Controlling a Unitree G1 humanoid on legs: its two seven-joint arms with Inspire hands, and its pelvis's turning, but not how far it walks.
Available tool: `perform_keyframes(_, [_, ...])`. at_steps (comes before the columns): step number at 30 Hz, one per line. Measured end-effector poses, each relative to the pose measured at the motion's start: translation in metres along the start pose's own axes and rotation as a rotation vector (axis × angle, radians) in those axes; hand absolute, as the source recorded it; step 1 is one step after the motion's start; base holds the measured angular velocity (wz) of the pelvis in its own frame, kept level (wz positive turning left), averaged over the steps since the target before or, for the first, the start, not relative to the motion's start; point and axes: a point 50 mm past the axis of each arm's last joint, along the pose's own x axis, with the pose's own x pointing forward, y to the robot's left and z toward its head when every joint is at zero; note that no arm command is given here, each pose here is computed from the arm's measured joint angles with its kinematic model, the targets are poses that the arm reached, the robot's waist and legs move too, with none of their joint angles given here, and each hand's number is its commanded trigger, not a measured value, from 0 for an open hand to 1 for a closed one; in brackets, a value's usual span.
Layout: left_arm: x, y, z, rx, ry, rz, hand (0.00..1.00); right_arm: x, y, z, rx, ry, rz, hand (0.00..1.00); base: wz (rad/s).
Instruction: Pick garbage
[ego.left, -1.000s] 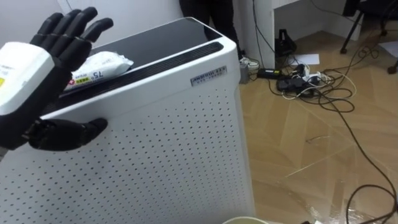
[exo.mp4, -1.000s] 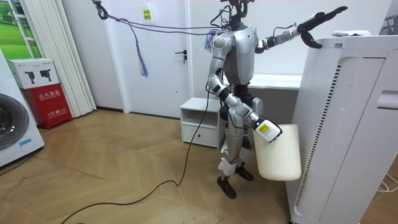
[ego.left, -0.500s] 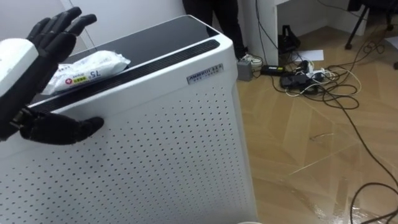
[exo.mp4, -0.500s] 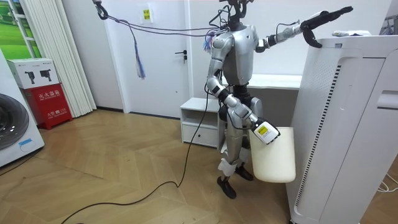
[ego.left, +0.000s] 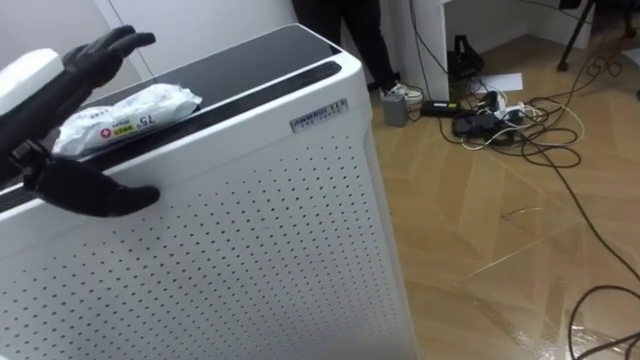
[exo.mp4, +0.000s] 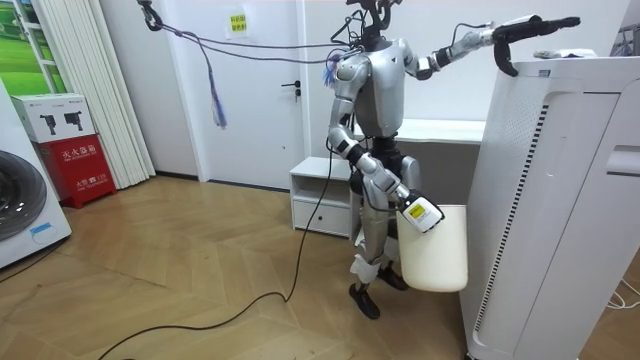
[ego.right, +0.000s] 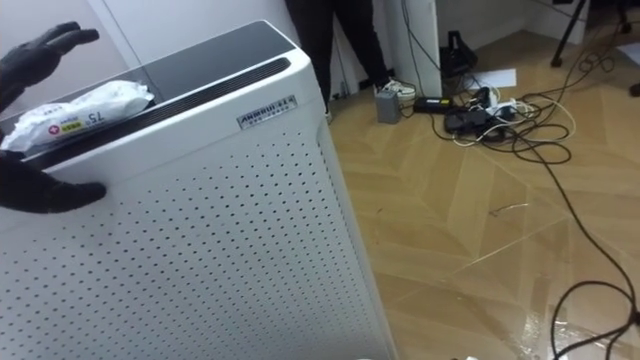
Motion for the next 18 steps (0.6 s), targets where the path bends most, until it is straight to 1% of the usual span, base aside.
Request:
perform_keyframes(6, [0.004, 0.002, -0.005, -0.040, 0.071, -0.071, 0.00, 0.000, -0.001, -0.001, 0.006, 0.016, -0.001, 1.00, -0.01])
perform_keyframes(14, [0.002, -0.004, -0.016, -0.108, 0.176, -0.183, 0.00, 0.000, -0.001, -0.001, 0.009, 0.024, -0.010, 1.00, -0.01])
perform_keyframes(18, [0.000, -0.007, -0.021, -0.132, 0.206, -0.226, 0.00, 0.001, -0.002, -0.001, 0.010, 0.023, -0.016, 1.00, 0.03])
